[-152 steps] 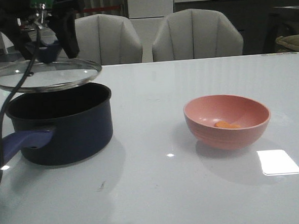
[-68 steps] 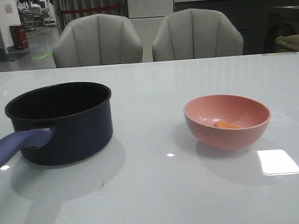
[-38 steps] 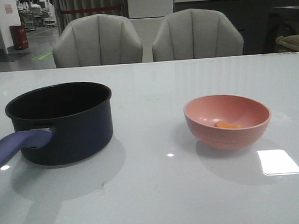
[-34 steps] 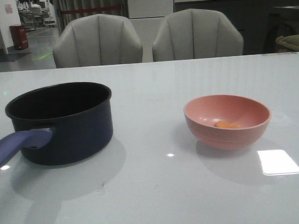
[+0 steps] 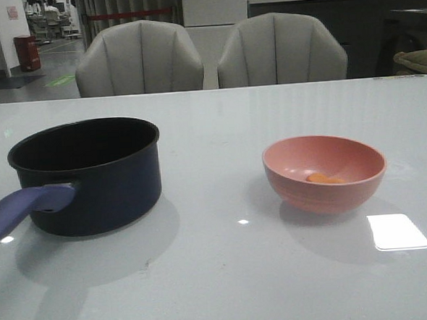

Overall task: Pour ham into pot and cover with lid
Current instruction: 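Lift the glass lid off the saucepan and set it down beside the pot, then move the right gripper toward the pink bowl of ham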

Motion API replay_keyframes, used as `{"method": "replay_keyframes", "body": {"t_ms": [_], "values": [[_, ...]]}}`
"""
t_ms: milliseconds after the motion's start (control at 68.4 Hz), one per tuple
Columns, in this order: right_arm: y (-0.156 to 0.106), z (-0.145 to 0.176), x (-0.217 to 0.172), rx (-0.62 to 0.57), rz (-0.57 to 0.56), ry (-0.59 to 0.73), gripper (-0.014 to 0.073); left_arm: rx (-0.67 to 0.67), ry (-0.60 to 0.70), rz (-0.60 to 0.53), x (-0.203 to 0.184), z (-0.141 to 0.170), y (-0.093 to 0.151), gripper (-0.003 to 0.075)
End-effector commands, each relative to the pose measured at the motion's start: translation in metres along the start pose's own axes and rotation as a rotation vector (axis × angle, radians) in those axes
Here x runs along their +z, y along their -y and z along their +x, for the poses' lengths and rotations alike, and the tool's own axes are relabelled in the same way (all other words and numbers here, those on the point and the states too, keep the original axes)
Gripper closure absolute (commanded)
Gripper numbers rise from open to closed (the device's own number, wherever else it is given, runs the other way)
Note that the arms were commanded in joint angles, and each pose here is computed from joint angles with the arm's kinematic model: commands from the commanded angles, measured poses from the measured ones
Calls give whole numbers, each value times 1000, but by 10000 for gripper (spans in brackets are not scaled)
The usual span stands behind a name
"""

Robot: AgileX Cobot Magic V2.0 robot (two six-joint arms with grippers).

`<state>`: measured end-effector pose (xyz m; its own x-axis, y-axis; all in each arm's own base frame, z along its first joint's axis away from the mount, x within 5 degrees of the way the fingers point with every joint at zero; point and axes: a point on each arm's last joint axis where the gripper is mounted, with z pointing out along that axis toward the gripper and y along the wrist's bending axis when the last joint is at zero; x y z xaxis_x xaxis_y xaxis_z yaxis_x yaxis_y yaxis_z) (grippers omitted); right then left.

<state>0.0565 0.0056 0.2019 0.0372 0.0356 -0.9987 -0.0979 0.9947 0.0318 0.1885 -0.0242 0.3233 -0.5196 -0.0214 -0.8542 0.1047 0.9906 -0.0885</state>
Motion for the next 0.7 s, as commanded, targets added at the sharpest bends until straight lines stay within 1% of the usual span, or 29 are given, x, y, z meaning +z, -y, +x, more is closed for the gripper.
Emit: {"method": "replay_keyframes", "body": {"t_ms": [0,205,380,526,687], "values": [[1,-11,-2,-17,10,112,433,-9,153,34,-35,-3,5,87],[1,-11,-2,-17,10,112,433,-1,245,53,-87,28,5,87],[1,-11,-2,-17,10,112,433,3,409,81,-124,55,5,87],[1,-11,-2,-17,10,112,433,53,506,127,-139,71,4,87],[1,-11,-2,-17,10,118,433,96,498,197,-141,79,5,87]]}}
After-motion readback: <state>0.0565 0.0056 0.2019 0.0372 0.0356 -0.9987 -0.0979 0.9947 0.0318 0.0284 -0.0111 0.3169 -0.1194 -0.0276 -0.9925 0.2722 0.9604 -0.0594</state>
